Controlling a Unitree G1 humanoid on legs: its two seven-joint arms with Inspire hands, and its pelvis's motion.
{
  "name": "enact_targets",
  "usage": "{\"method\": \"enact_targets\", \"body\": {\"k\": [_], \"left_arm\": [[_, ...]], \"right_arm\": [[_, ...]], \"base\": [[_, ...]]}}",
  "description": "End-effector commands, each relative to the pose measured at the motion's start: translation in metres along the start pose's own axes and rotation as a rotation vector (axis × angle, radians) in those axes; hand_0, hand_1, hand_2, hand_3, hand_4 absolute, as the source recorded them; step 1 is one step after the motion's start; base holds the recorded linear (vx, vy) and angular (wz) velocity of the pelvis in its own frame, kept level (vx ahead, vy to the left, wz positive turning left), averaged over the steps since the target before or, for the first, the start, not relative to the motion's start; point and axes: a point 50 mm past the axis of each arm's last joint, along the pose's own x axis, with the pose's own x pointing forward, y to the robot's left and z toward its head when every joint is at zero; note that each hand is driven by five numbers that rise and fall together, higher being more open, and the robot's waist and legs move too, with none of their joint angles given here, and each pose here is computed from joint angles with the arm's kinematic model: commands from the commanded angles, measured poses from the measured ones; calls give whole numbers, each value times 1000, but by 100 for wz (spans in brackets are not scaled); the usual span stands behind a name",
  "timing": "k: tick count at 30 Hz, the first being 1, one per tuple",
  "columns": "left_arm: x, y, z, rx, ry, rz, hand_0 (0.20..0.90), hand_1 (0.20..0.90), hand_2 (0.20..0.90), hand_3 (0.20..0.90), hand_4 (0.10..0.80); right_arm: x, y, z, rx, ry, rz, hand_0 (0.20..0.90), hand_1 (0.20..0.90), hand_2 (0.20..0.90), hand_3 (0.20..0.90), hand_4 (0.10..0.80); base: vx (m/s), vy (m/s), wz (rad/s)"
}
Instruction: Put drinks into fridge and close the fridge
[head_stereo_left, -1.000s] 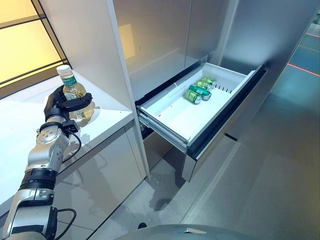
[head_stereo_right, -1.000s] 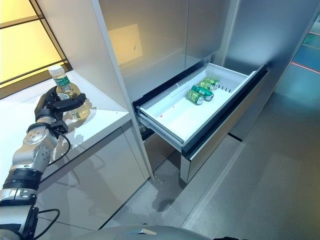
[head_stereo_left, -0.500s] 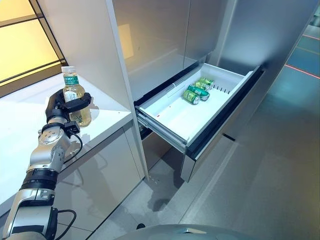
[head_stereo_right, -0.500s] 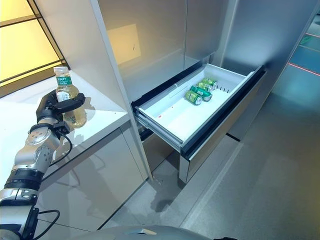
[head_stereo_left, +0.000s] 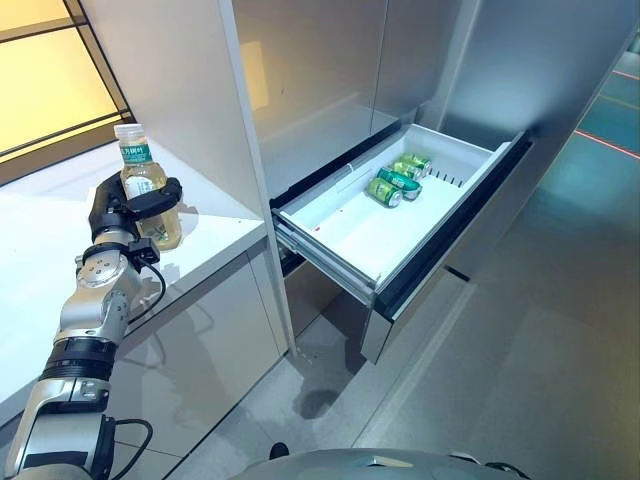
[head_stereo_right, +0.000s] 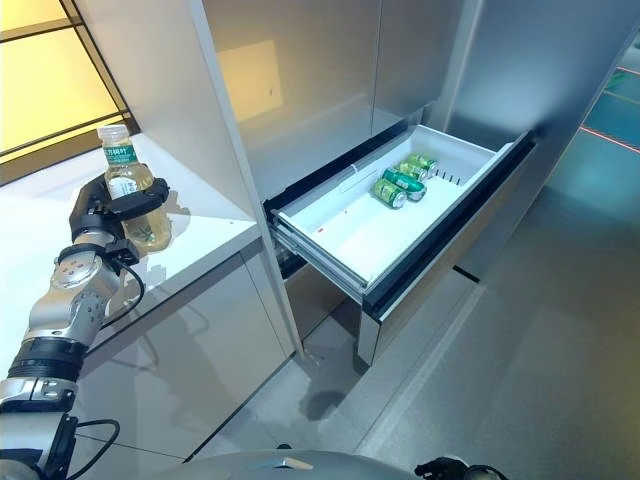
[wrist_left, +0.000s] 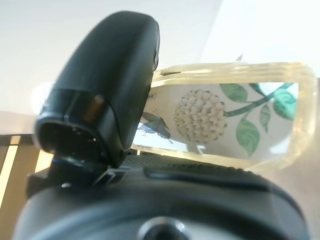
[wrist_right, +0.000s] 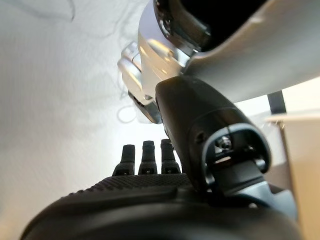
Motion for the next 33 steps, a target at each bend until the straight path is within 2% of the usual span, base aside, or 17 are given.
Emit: {"method": "enact_targets", "body": {"k": [1, 12, 13, 15, 16, 22, 27, 33], "left_arm": [[-11, -25, 138, -88, -650, -117, 300, 300, 300, 200, 100], [-34, -58, 144, -214, -745, -296, 300, 300, 300, 200, 100], [-35, -61, 144, -223, -750, -310, 300, 300, 300, 200, 100], [-38, -57, 140, -239, -763, -330, 300, 300, 300, 200, 100], [-40, -57, 142, -262, -766, -348, 300, 300, 300, 200, 100], [-43, -72, 153, -296, -778, -398, 300, 300, 300, 200, 100], [-56, -80, 150, -335, -787, -480, 300, 300, 300, 200, 100], [-71, -80, 141, -363, -808, -561, 300, 300, 300, 200, 100]], "right_arm": [[-5, -13, 75, -109, -292, -4, 900, 900, 900, 900, 800], [-51, -15, 175, -292, -714, -3, 900, 900, 900, 900, 800], [-53, -13, 178, -239, -706, 90, 900, 900, 900, 900, 800], [-50, -8, 166, -282, -772, 72, 900, 900, 900, 900, 800], [-53, -2, 168, -313, -841, 75, 900, 900, 900, 900, 800], [-67, 19, 193, -350, -930, 154, 900, 900, 900, 900, 800], [-114, 20, 233, -434, -1094, 215, 900, 900, 900, 900, 800], [-161, 1, 251, -504, -1278, 235, 900, 900, 900, 900, 800]], "base": [[-47, 1, 2], [-52, 8, 3], [-64, 15, 7], [-73, 27, 5], [-57, 38, 2], [-17, 18, 1], [0, 0, 0], [0, 0, 0]]}}
